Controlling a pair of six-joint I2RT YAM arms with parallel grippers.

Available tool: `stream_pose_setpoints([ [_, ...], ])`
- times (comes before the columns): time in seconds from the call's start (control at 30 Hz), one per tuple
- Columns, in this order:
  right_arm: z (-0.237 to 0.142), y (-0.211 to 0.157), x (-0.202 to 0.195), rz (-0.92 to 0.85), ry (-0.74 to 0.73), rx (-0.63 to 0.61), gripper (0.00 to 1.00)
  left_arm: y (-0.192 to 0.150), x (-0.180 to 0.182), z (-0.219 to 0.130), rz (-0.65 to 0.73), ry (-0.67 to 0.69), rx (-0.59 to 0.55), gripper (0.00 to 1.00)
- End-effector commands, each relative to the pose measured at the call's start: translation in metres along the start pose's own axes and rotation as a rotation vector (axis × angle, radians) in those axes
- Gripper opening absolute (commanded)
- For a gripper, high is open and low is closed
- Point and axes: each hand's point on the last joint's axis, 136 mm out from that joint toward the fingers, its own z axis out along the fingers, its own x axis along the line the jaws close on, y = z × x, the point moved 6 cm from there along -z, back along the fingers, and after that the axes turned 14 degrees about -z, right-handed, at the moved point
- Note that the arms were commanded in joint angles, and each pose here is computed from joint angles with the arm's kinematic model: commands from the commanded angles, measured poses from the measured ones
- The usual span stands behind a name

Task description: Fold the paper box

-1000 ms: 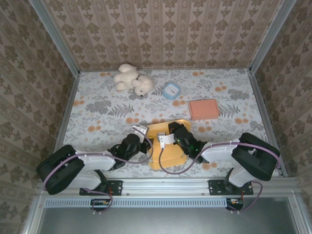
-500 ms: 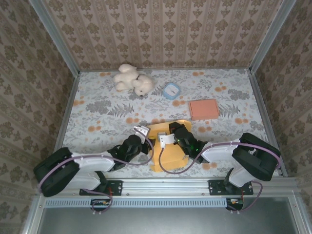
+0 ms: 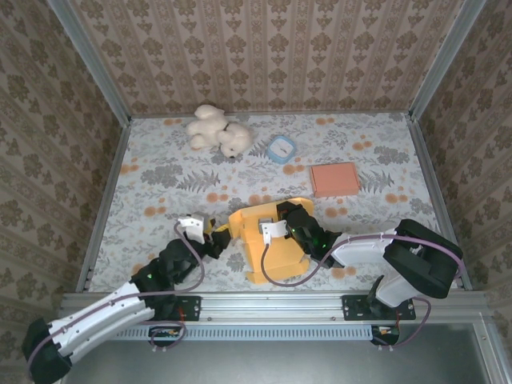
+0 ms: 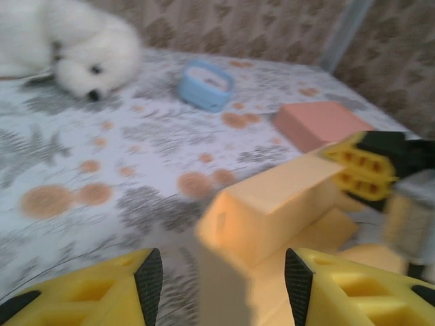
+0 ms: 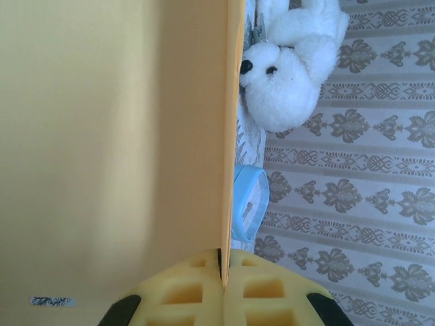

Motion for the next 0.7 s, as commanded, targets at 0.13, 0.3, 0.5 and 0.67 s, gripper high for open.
stream_pose_setpoints([
  [0.13,-0.005,0.000,0.009,-0.007,0.029,-0.021,0.00,-0.026,0.048,0.003,-0.137,0.149,0.097,0.53],
  [0.3,-0.007,0.002,0.008,-0.018,-0.019,-0.017,0.00,-0.028,0.039,0.008,-0.135,0.050,0.117,0.53],
  [0.5,-0.005,0.005,0.010,-0.025,-0.029,-0.009,0.00,-0.029,0.031,0.010,-0.120,-0.003,0.120,0.54],
  [0.67,-0.006,0.005,0.009,-0.017,-0.033,-0.010,0.00,-0.032,0.029,0.013,-0.100,-0.007,0.128,0.53],
])
